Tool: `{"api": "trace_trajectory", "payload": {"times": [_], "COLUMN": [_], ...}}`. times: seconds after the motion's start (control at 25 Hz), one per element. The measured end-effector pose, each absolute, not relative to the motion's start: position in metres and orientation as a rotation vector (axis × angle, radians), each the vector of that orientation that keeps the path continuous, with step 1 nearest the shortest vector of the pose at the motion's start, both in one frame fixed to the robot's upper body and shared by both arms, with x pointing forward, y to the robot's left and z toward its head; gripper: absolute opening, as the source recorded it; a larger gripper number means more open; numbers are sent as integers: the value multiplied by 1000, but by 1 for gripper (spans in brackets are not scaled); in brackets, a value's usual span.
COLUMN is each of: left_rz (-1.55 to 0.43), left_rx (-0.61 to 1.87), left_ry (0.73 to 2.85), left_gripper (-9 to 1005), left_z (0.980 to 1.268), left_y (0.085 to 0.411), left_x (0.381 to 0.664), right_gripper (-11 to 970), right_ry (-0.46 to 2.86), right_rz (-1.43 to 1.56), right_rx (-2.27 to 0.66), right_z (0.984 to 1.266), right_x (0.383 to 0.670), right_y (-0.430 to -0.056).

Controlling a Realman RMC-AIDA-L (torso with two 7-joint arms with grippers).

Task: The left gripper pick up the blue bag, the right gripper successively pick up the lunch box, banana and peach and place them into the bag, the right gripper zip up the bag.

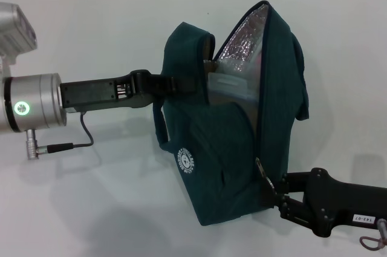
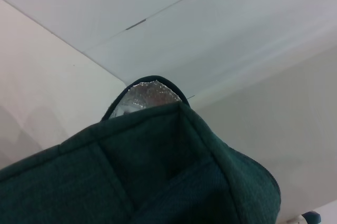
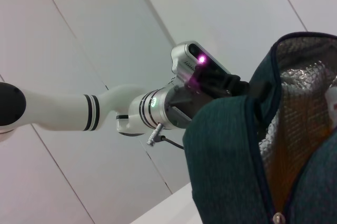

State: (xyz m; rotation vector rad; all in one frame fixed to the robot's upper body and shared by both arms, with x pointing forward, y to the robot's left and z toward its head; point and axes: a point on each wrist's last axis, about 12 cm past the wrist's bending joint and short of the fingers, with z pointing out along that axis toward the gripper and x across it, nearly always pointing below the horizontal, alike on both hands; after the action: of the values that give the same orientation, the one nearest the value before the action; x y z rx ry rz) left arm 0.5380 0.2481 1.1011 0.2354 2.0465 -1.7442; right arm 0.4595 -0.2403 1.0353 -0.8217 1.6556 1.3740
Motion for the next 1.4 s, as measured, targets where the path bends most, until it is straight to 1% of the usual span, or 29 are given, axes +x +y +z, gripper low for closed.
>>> {"api": "trace_trajectory", "payload": {"times": [0.16, 0.36, 0.92, 1.4], "left_rz": [-1744, -1743, -1720, -1673], "left_rx": [236, 236, 210, 180], "left_ry": [2047, 2048, 2054, 2071], "left_gripper": [35, 35, 35, 35], "left_z": [1101, 1101, 1098, 1096], "left_y": [248, 248, 251, 256], "left_x": [538, 538, 537, 541], "right_gripper": [213, 214, 17, 17], "right_ry": [1656, 1656, 1642, 1633], "right_rz": [1374, 1373, 1385, 1377], "right_rx": [-822, -819, -823, -789], "right_z": [1035, 1035, 1037, 1040], "right_x": [460, 459, 457, 459], "right_y": [-240, -241, -242, -250]}}
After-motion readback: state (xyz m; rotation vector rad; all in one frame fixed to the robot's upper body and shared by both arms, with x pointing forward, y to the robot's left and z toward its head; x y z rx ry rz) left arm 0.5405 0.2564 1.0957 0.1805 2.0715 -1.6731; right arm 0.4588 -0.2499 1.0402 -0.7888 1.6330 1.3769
